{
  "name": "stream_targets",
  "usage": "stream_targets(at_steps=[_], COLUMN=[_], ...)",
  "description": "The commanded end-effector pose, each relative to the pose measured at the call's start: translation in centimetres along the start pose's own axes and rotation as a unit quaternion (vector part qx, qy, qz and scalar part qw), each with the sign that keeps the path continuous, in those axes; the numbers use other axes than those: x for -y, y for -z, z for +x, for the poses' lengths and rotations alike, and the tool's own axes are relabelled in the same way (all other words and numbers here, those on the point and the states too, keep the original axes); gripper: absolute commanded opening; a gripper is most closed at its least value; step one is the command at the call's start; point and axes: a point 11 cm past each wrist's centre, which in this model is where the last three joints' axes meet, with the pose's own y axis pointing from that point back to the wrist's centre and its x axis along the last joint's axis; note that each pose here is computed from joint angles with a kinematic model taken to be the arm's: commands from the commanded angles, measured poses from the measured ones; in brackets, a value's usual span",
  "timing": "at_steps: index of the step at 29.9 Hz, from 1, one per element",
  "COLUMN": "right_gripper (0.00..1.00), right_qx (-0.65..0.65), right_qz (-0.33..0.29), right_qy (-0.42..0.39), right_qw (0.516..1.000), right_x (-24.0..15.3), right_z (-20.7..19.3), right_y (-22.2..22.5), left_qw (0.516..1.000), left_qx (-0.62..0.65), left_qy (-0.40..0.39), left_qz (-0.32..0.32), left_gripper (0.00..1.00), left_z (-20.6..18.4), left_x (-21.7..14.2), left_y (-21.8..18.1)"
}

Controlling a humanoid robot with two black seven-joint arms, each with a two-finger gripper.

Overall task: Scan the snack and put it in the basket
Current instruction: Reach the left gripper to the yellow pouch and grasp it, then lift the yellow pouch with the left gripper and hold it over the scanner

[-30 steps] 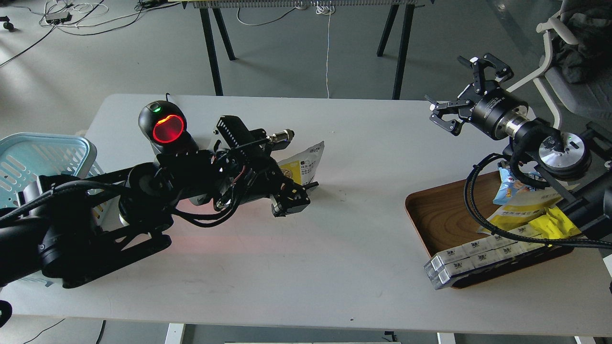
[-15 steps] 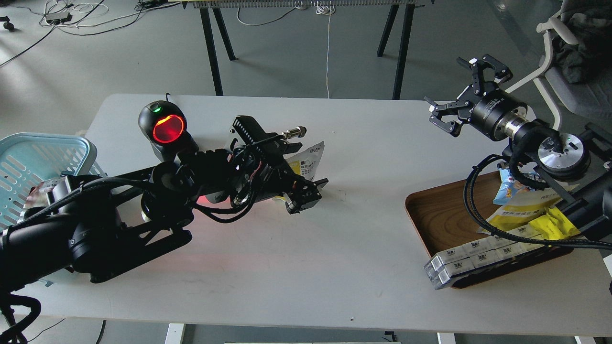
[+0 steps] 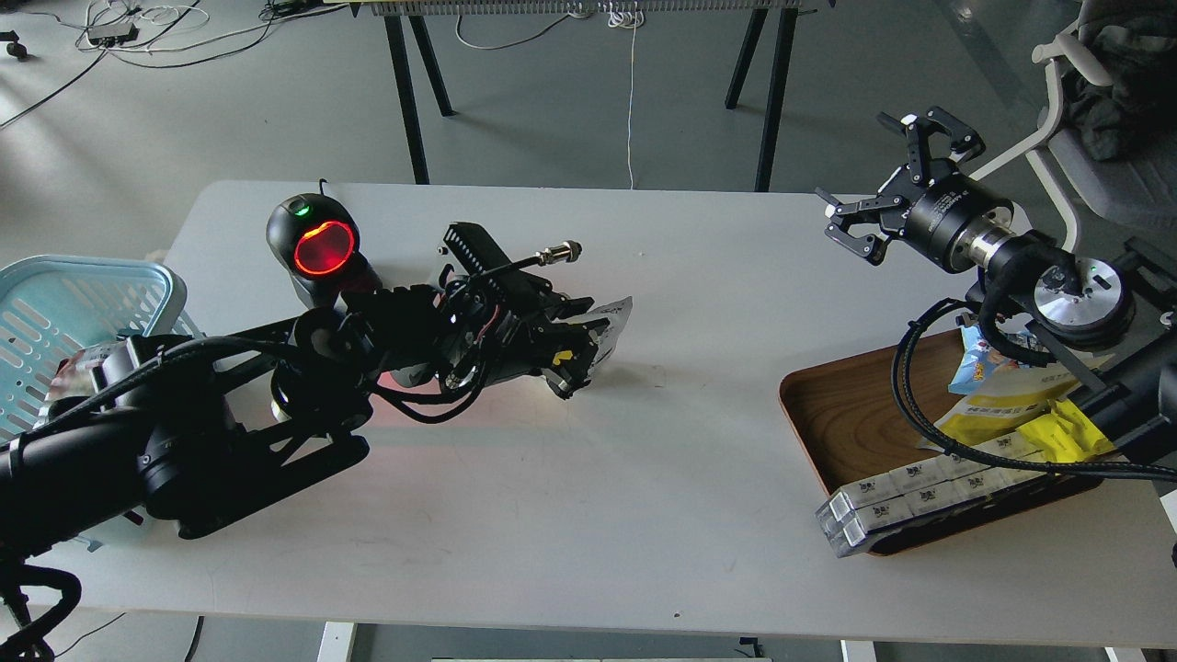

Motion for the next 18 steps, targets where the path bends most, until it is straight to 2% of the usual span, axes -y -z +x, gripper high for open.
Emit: stream_targets(at_steps=[1,18], right_gripper=[0.96,0.96], right_qx=[0.0,0.0], right_qz=[0.001,0.001], right_qy=[0.0,0.001], right_qw=[1.0,1.0], right_x=[0.0,0.0], right_z=[0.0,-0.1], right_y=[0.0,0.1], left_qw=[1.0,1.0], left_qx=[0.0,-0.003], left_qy=[0.0,-0.012], left_qz=[0.003,0.016], left_gripper=[0.0,0.0], left_z=[0.0,0.7], left_x=[0.0,-0.7], left_y=[0.1,1.1])
